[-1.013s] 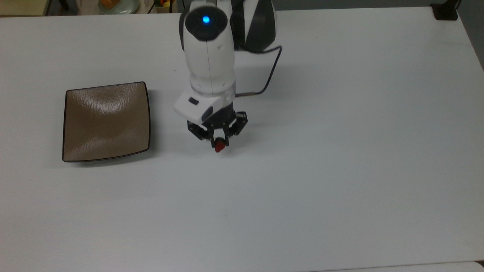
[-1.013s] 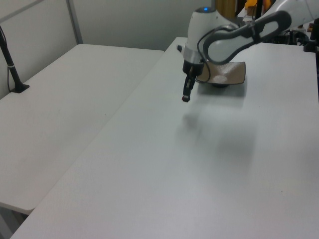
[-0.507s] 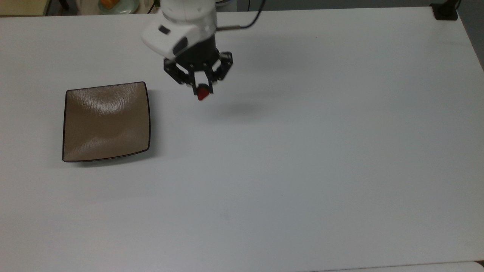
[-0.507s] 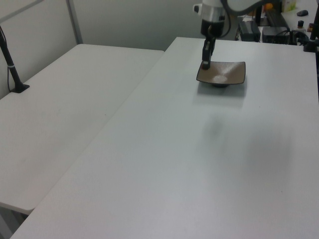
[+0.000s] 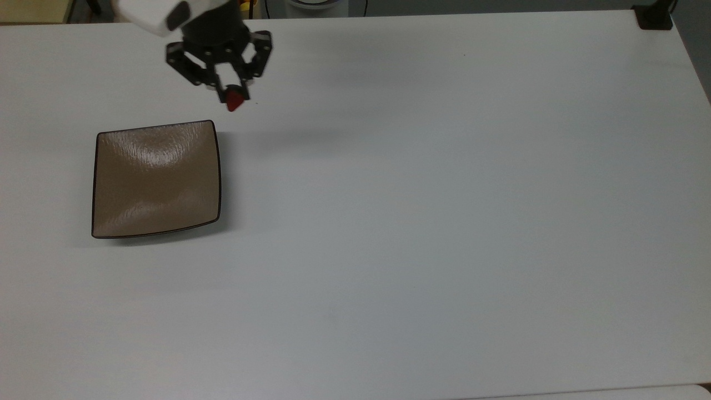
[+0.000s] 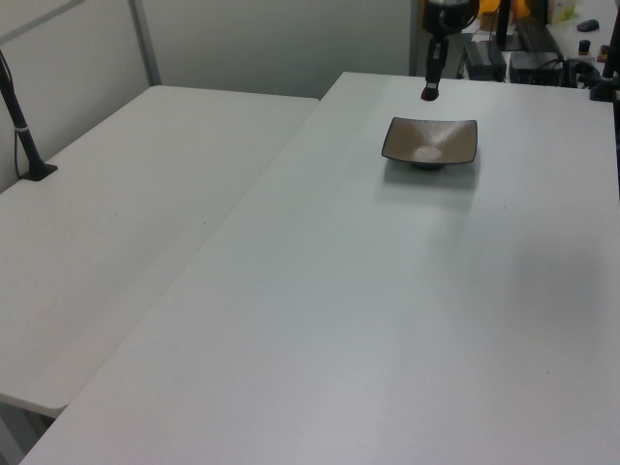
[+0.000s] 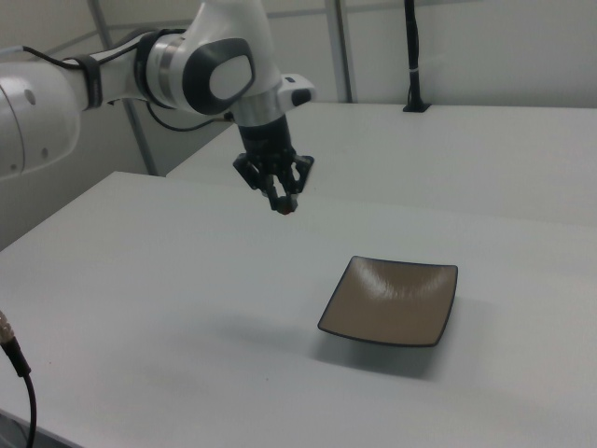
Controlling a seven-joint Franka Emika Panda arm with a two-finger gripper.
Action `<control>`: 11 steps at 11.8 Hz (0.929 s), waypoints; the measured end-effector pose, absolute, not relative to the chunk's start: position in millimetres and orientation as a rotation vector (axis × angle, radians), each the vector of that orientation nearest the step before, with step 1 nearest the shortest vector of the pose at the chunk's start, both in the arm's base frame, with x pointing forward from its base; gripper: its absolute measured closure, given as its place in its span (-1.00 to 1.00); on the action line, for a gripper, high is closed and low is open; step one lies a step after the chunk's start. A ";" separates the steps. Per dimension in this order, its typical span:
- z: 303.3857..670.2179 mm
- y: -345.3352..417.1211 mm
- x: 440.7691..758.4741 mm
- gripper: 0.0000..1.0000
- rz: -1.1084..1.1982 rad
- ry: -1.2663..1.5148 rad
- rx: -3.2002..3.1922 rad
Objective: Strawberries on a ceramic plate
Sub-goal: 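Carry the held strawberry over the brown ceramic plate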
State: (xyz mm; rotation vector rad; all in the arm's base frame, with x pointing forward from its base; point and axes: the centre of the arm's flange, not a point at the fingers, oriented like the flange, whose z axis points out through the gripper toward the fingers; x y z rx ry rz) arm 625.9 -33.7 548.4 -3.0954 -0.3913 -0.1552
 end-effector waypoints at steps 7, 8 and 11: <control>522.7 -155.7 608.5 0.37 -0.097 -0.659 -3.053; 510.4 -168.5 607.9 0.37 -0.069 -0.698 -3.037; 479.3 -191.5 611.1 0.37 -0.029 -0.758 -3.011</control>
